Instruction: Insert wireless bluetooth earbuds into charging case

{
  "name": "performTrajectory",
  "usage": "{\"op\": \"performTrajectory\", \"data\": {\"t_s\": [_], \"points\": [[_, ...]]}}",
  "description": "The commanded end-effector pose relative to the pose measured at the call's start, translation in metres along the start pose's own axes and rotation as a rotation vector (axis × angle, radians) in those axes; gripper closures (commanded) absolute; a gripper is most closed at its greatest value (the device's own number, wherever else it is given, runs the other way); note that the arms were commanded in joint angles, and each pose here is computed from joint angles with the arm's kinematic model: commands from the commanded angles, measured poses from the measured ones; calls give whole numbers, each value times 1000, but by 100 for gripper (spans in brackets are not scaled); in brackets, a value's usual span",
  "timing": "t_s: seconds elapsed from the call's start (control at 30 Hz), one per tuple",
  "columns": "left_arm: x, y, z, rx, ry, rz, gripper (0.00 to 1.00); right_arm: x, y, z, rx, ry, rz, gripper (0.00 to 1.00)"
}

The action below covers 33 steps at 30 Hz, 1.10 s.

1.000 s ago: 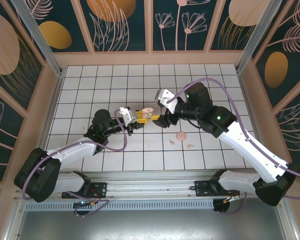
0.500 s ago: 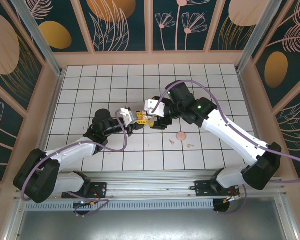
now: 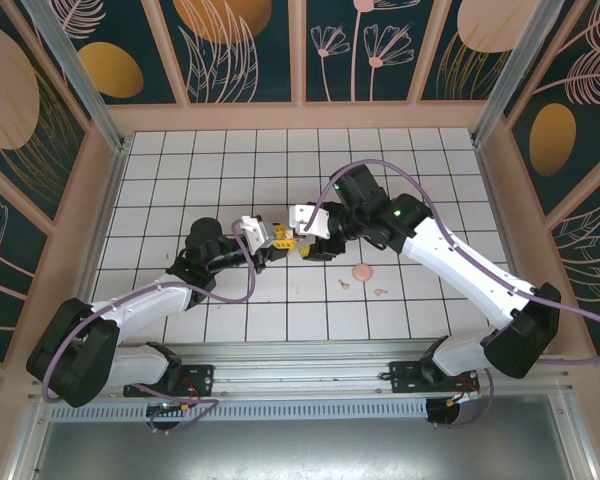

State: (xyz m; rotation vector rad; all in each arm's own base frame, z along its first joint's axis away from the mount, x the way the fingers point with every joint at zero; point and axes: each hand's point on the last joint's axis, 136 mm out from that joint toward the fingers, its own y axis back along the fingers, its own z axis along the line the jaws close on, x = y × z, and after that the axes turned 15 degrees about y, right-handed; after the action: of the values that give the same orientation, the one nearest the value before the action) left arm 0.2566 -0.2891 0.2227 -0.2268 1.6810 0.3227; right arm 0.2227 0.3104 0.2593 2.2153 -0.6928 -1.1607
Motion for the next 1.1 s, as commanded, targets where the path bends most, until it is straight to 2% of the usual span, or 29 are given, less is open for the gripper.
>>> {"op": "performTrajectory", "data": {"t_s": [0.0,0.17,0.27,0.43,0.57,0.7,0.8,0.9,1.07], "points": [[-27,1,-2,-1,-49,-72,88,-10,11,19,-46,-21,-28,39],[-29,2,-2,-4,-11,-84,88,-14,26,11,51,-59,-56,40],[-30,2,3,-27,70,-96,88,-14,40,-5,169,-181,-111,40],[-28,-1,15,-68,311,-101,87,0,74,-42,405,-550,-273,41],[-15,-9,24,-95,552,-45,85,35,89,-62,571,-869,-282,43],[-6,-21,19,-30,755,51,84,53,86,-62,573,-1064,-296,44],[4,-26,24,-32,873,125,84,61,83,-59,578,-1151,-283,44],[20,-26,38,-80,995,211,85,74,88,-58,634,-1213,-241,44],[31,-19,61,-127,1173,250,86,78,90,-57,658,-1232,-266,44]]}}
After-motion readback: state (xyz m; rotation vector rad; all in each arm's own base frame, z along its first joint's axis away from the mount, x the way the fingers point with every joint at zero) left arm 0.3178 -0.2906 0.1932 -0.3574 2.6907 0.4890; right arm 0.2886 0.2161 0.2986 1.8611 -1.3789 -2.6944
